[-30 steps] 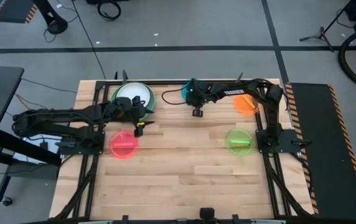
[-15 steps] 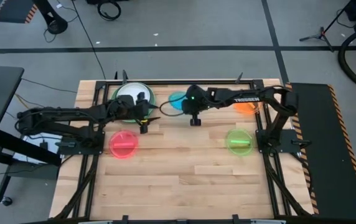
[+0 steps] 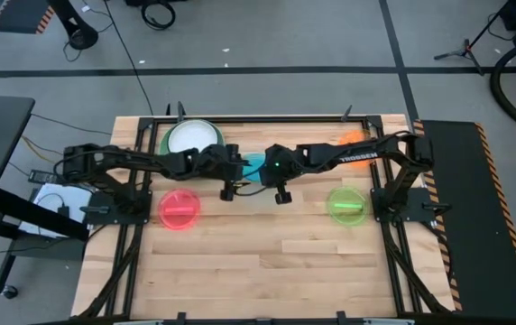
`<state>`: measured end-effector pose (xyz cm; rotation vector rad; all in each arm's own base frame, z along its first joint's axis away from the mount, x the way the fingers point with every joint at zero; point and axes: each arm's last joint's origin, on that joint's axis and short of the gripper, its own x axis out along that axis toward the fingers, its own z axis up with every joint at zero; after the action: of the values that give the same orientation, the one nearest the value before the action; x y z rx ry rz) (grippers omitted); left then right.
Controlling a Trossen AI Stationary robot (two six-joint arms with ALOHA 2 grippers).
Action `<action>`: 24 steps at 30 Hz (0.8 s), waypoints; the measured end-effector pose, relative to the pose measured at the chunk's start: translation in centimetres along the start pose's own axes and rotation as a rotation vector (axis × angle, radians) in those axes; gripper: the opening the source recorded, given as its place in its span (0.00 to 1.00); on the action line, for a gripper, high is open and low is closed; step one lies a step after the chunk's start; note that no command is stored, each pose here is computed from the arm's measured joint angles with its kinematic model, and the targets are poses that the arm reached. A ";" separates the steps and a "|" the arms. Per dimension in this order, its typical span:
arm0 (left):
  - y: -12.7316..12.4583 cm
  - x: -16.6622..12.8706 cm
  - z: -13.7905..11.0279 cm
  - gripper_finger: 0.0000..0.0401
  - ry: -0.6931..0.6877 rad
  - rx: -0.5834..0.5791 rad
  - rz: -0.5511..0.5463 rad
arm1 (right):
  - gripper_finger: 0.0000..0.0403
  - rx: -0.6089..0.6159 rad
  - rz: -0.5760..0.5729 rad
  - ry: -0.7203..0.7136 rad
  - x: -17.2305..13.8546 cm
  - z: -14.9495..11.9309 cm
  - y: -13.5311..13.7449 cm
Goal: Stack plastic plates
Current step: Stack the blue plate on top of the white plate
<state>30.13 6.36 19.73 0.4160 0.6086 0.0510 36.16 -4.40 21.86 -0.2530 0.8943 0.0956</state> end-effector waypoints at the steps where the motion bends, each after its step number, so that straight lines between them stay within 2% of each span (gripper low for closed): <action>1: 0.0 0.0 0.0 0.70 0.014 0.009 -0.006 | 0.01 -0.004 0.002 -0.001 0.0 0.1 0.2; 5: -0.1 -0.1 -0.2 0.65 0.059 0.023 -0.031 | 0.01 -0.019 -0.022 0.003 -0.1 0.3 0.7; 9: -0.3 -0.2 -0.4 0.54 0.085 0.028 -0.049 | 0.01 -0.026 -0.041 -0.019 -0.5 0.7 0.9; 15: -0.5 -0.2 -0.2 0.33 0.070 0.041 -0.048 | 0.01 -0.026 -0.050 -0.035 -0.7 0.9 0.8; 21: -0.5 -0.2 -0.3 0.06 0.076 0.044 -0.057 | 0.03 -0.024 -0.067 -0.032 -0.7 0.9 0.7; 24: -0.3 -0.3 0.1 0.03 0.106 0.046 -0.034 | 0.08 -0.028 -0.117 -0.016 -0.8 0.9 0.6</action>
<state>29.91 6.00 19.79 0.4493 0.7222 0.0263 36.24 -3.53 22.87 -0.3296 0.8605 0.0014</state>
